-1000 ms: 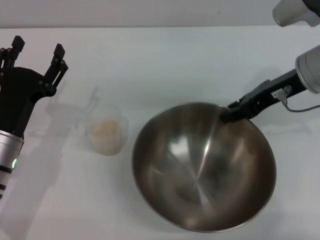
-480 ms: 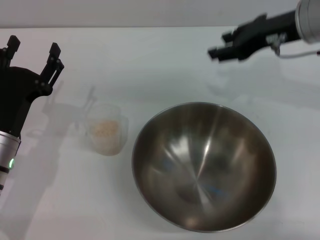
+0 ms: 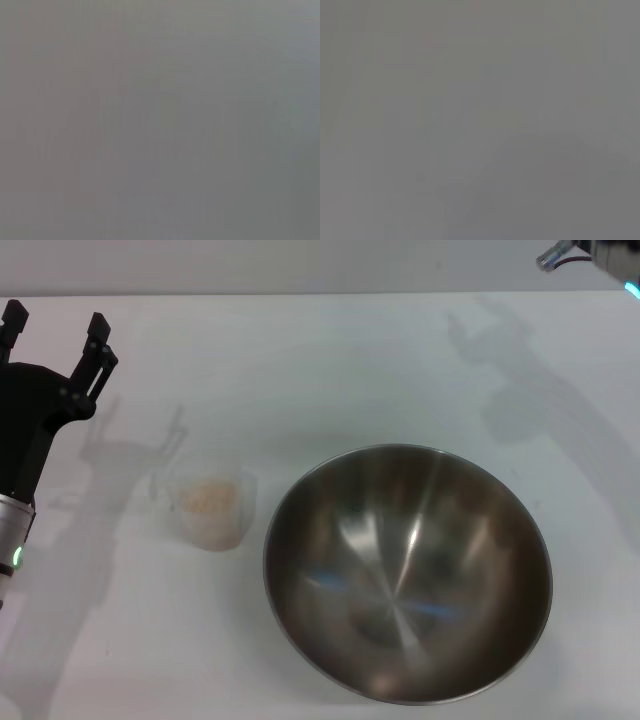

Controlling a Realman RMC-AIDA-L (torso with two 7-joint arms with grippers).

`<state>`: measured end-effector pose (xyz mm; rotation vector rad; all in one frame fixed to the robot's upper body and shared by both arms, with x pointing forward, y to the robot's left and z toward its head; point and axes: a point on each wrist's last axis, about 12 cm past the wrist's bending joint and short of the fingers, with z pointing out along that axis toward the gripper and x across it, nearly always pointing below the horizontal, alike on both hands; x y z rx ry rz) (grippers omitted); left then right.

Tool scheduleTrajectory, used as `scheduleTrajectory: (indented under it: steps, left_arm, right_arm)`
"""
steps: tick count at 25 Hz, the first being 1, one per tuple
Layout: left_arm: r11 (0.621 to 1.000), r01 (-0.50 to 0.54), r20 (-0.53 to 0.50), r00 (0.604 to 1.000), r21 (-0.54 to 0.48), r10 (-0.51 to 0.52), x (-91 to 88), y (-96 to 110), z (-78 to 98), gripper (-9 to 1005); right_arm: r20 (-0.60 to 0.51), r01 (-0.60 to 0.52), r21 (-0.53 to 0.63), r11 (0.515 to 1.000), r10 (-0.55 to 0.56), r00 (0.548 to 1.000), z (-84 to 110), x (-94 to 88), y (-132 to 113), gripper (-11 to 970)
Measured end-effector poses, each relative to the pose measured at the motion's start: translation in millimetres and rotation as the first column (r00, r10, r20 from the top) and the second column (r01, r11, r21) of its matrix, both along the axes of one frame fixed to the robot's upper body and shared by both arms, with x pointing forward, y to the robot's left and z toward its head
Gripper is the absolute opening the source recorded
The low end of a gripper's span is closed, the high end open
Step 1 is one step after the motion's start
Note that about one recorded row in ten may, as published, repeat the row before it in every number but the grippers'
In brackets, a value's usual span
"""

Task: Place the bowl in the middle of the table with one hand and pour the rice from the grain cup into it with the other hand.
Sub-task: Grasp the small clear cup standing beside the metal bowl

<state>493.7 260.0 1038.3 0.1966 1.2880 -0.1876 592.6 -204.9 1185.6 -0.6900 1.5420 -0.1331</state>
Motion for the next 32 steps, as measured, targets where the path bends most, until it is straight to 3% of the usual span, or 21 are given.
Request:
scheduleTrajectory:
  steps: [2,5,6,9,13,15,18,20,25,29,30,32]
  left_arm:
    - [1.000,-0.001,0.004,1.000,-0.002,0.001,0.1,0.2,0.6,802]
    - [1.000,-0.006,0.034,0.999,-0.012,0.007,-1.0,1.0,3.9,802]
    - [1.000,-0.006,0.034,0.999,-0.012,0.007,-1.0,1.0,3.9,802]
    - [1.000,-0.007,0.053,0.999,-0.016,0.008,-2.6,1.3,5.8,801]
    - [1.000,-0.004,0.064,0.998,-0.019,0.006,-4.3,1.3,6.6,800]
    - [1.000,-0.006,0.067,0.998,-0.020,0.007,-8.0,2.7,5.8,800]
    - [1.000,-0.013,0.062,0.998,-0.020,0.014,-13.0,5.2,3.6,799]
    - [1.000,-0.019,0.047,0.999,-0.022,0.020,-23.6,8.1,-1.3,799]
    - [1.000,-0.019,-0.012,1.000,-0.011,0.019,-44.6,12.7,-14.2,798]
    - [1.000,-0.018,-0.030,0.999,-0.004,0.018,-49.1,13.8,-17.6,797]
    - [1.000,-0.003,-0.086,0.996,0.014,0.004,-65.8,15.0,-28.0,797]
    - [1.000,0.006,-0.103,0.995,0.017,-0.004,-72.1,14.6,-31.2,797]
  right_arm:
    - [0.049,0.030,0.015,0.999,-0.031,0.998,-4.1,-3.2,0.3,517]
    - [0.215,0.142,0.102,0.985,-0.162,0.963,-31.8,-16.4,-0.1,517]
    - [0.215,0.142,0.102,0.985,-0.162,0.963,-31.8,-16.4,-0.1,517]
    - [0.333,0.169,0.282,0.944,-0.262,0.906,-63.7,-34.3,-10.8,518]
    - [0.350,0.131,0.435,0.891,-0.302,0.887,-83.9,-46.7,-30.2,518]
    - [0.284,0.117,0.558,0.822,-0.321,0.903,-105.6,-56.3,-56.5,518]
    - [0.243,0.115,0.602,0.790,-0.319,0.916,-117.5,-62.2,-72.1,518]
    - [0.209,0.126,0.591,0.796,-0.303,0.930,-132.3,-71.8,-90.4,518]
    - [0.172,0.166,0.562,0.811,-0.310,0.935,-143.4,-80.1,-105.8,518]
    - [0.165,0.178,0.544,0.820,-0.313,0.935,-144.9,-79.9,-109.7,518]
    - [0.162,0.182,0.531,0.827,-0.311,0.937,-145.0,-77.4,-111.1,518]
    - [0.162,0.185,0.525,0.831,-0.311,0.937,-144.8,-75.8,-112.1,518]
